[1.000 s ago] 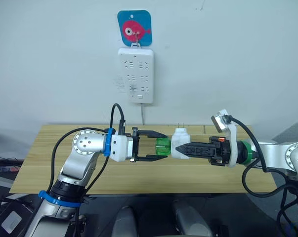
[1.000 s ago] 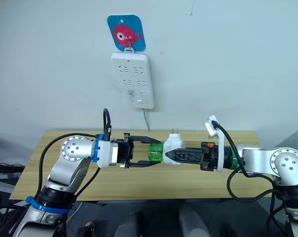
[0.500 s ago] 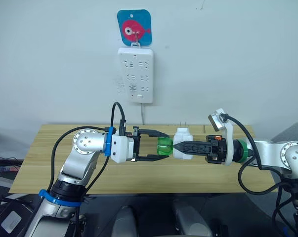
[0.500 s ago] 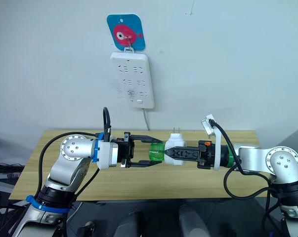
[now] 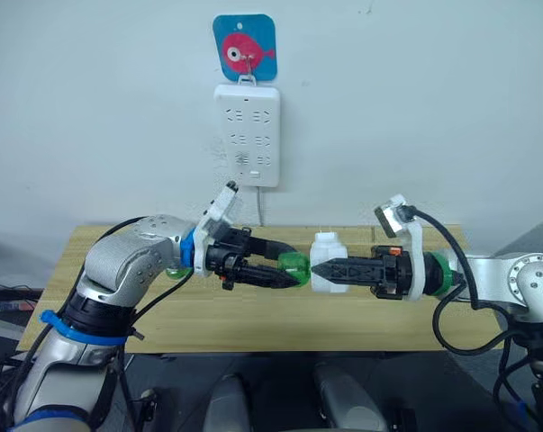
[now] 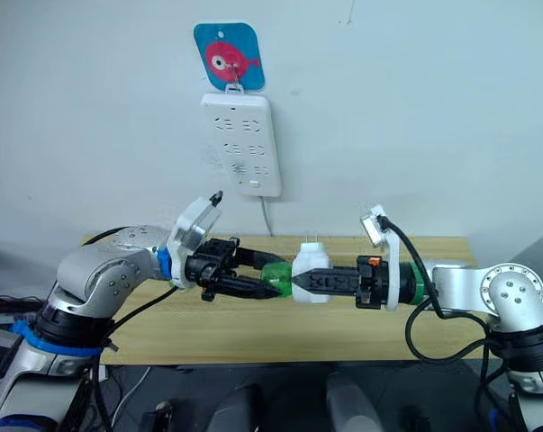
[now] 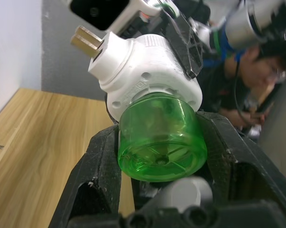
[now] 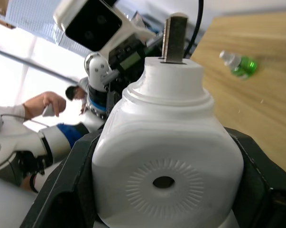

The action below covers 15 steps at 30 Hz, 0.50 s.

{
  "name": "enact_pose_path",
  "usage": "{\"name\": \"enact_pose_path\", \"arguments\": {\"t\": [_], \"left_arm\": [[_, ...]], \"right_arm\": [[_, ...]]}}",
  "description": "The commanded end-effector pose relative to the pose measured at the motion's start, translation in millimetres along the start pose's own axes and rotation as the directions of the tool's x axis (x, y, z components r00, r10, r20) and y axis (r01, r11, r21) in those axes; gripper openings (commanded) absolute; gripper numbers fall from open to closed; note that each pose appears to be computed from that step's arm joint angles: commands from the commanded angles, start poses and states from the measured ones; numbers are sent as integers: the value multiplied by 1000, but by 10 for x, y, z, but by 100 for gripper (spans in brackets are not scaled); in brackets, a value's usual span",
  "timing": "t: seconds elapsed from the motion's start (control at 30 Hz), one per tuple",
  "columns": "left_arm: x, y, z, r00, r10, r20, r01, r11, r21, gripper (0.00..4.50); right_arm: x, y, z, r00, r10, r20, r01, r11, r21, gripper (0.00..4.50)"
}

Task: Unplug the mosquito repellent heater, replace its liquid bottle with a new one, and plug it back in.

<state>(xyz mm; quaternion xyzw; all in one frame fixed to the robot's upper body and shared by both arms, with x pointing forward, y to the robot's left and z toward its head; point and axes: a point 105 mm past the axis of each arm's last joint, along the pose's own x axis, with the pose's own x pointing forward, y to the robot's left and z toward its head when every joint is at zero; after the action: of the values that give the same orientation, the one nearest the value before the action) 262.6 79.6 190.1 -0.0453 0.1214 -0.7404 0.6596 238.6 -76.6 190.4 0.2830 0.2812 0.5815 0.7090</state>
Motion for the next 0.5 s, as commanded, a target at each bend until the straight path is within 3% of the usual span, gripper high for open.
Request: {"name": "enact_pose_path", "arguments": {"t": [0.03, 0.13, 0.2, 0.27, 0.37, 0.5], "left_arm": [[-47, 22, 59, 998, 63, -21, -60, 990, 127, 260], [-75, 54, -53, 988, 118, -96, -85, 952, 293, 356], [-104, 80, -76, 980, 165, -114, -87, 861, 501, 420], [-97, 94, -55, 976, 202, -79, -109, 771, 628, 422], [-31, 36, 38, 976, 213, 45, -174, 643, 746, 422], [41, -83, 61, 976, 185, 116, -203, 574, 793, 422]], "right_arm": [[20, 120, -3, 998, 68, 1, -68, 998, 7, 306], [-4, 101, 16, 998, 58, 15, -58, 998, 17, 305], [-26, 82, 25, 999, 46, 21, -46, 999, 21, 305], [-43, 58, 35, 999, 33, 27, -34, 999, 23, 305], [-55, 30, 47, 999, 18, 35, -19, 1000, 20, 305], [-64, 5, 64, 999, 8, 40, -8, 1000, 15, 305]]}}
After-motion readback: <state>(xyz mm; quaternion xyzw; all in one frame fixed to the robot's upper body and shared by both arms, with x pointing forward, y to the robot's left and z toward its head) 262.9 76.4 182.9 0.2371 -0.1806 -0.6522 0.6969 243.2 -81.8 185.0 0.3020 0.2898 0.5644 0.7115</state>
